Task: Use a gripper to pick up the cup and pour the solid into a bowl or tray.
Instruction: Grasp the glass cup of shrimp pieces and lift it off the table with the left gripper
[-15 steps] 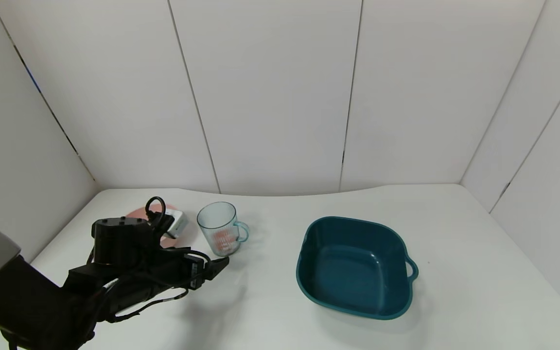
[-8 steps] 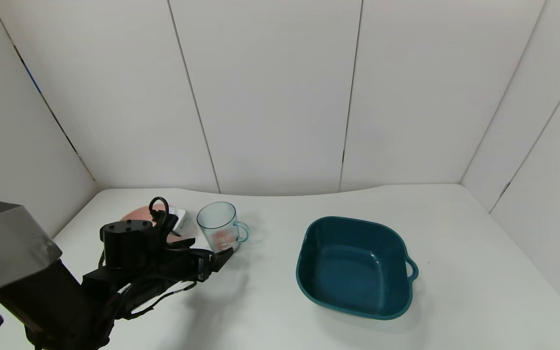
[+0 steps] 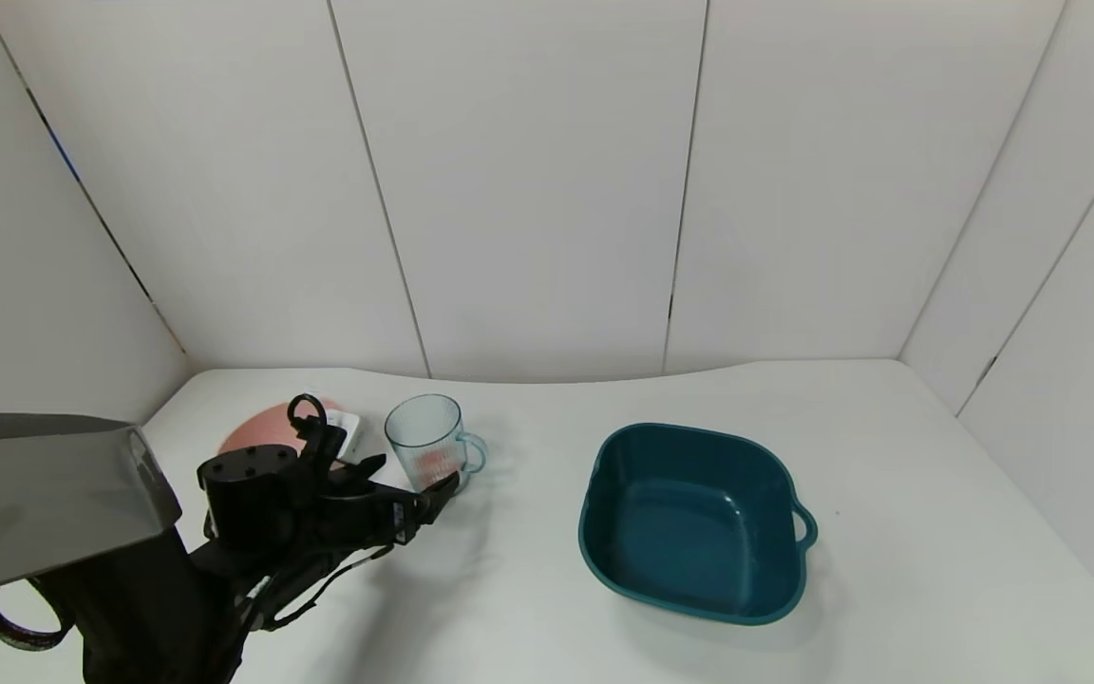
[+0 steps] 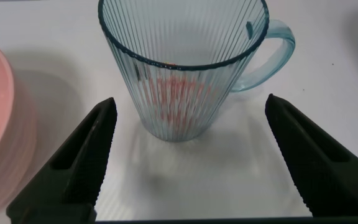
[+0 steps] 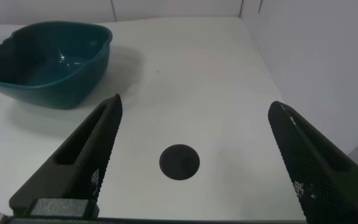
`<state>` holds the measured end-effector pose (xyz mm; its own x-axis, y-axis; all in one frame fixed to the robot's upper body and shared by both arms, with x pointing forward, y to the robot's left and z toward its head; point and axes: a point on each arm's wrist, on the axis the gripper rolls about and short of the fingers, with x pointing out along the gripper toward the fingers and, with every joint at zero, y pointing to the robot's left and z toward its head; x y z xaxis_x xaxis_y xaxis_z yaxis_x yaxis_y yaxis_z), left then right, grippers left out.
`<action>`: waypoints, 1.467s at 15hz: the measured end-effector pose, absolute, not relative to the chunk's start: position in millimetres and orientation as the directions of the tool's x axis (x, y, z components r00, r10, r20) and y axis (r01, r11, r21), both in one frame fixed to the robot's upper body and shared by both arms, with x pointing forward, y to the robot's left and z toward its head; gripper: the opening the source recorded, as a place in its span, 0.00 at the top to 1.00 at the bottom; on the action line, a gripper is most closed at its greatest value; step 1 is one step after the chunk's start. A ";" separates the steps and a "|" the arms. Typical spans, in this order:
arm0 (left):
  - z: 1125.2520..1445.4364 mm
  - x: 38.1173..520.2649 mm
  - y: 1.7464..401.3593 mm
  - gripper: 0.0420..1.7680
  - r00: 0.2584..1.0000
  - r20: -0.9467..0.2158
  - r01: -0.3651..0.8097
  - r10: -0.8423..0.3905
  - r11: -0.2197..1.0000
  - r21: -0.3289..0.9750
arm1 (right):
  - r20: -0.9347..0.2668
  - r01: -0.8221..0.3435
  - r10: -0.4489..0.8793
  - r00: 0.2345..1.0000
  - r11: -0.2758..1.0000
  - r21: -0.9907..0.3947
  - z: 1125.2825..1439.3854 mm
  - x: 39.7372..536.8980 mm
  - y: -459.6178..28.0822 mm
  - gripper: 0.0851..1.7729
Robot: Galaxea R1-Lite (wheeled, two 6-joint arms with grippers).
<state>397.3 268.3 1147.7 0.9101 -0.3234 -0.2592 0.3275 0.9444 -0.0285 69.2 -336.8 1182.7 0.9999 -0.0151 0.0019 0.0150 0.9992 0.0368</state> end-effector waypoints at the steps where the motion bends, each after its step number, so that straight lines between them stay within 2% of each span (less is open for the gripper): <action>1: 1144.9 397.7 268.2 0.03 0.911 -0.257 0.327 -0.323 0.945 -0.028 | 0.002 0.015 -0.015 1.000 0.999 0.036 1182.7 69.2 -336.8 0.04; 8: 1132.5 402.7 265.7 0.03 0.911 -0.260 0.324 -0.319 0.946 -0.024 | 0.001 0.015 -0.015 1.000 0.999 0.036 1182.7 69.2 -336.8 0.04; 22: 1134.6 424.7 261.7 0.03 0.926 -0.215 0.317 -0.311 0.948 -0.006 | 0.001 0.014 -0.014 1.000 0.999 0.037 1182.6 69.2 -336.8 0.04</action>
<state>424.7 261.7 1134.6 0.9257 -0.3114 -0.2147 0.3175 0.9482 -0.0065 69.2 -336.8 1182.6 0.9999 -0.0138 0.0009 0.0138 0.9992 0.0368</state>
